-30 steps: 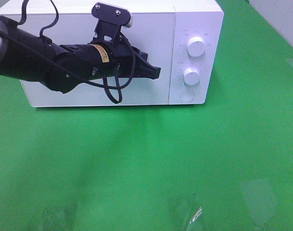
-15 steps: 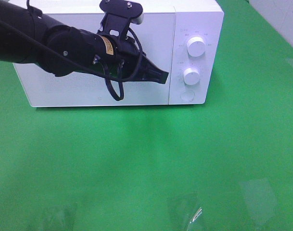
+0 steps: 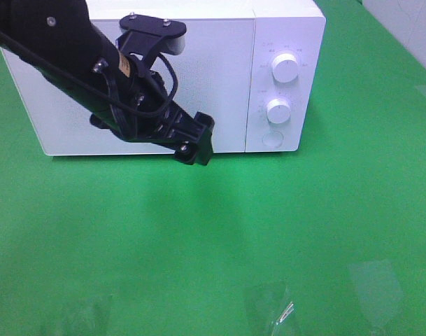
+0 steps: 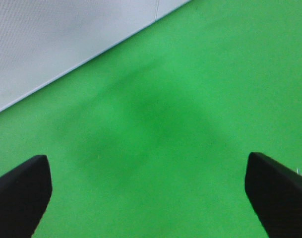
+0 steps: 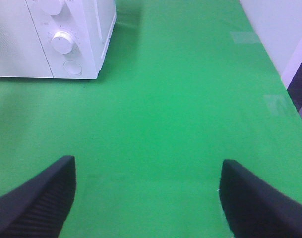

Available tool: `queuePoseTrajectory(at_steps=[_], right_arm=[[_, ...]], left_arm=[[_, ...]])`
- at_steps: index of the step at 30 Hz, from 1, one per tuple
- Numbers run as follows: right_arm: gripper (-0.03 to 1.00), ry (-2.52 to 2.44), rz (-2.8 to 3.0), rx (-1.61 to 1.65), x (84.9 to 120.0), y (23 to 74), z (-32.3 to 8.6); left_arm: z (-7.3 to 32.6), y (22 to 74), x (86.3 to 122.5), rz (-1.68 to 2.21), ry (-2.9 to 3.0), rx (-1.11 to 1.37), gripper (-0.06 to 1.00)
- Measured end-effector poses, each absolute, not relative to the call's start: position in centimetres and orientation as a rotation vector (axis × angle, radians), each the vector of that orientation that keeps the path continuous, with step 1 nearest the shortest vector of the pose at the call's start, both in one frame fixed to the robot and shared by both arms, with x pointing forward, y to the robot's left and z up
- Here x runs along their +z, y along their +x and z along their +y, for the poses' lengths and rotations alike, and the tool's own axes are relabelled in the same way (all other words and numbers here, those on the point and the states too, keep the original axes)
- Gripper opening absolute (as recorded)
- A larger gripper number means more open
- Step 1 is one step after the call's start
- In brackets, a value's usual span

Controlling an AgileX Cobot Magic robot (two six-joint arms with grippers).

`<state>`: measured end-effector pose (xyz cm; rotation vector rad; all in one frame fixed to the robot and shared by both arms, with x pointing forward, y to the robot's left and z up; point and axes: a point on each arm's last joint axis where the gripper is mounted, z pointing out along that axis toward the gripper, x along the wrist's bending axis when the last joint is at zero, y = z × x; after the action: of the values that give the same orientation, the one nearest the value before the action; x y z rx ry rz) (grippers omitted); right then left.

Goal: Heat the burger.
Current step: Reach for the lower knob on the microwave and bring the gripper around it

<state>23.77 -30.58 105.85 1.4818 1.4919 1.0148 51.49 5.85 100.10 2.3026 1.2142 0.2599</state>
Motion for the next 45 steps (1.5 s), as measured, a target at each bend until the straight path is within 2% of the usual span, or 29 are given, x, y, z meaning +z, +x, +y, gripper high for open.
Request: queuePoseTrajectory(at_steps=[8,21,24,27,31,34,38,45], right_arm=[[0.76,1.482,1.492,1.015,105.9,23.8,-30.6],[0.76,1.482,1.492,1.015,105.9,23.8,-30.6],[0.76,1.482,1.492,1.015,105.9,23.8,-30.6],[0.76,1.482,1.492,1.015,105.9,23.8,-30.6],[0.76,1.482,1.492,1.015,105.9,23.8,-30.6],[0.76,1.482,1.492,1.015,105.9,23.8,-30.6],[0.76,1.482,1.492,1.015,105.9,23.8,-30.6],[0.76,1.482,1.492,1.015,105.9,23.8,-30.6]], left_arm=[[8.1,48.8,101.3,1.33,2.527,0.141,0.98],[10.2,48.4,102.5,1.409,2.571,0.116,0.99],[12.7,49.6,103.5,1.513,2.494,0.113,0.99],[13.5,49.9,103.8,1.537,2.478,0.107,0.99],[19.1,51.1,105.5,1.677,2.368,0.071,0.99],[20.8,51.1,106.2,1.715,2.326,0.075,0.99],[25.8,50.7,107.7,1.844,2.227,0.096,0.99],[30.3,49.0,109.8,1.968,2.067,0.19,0.99]])
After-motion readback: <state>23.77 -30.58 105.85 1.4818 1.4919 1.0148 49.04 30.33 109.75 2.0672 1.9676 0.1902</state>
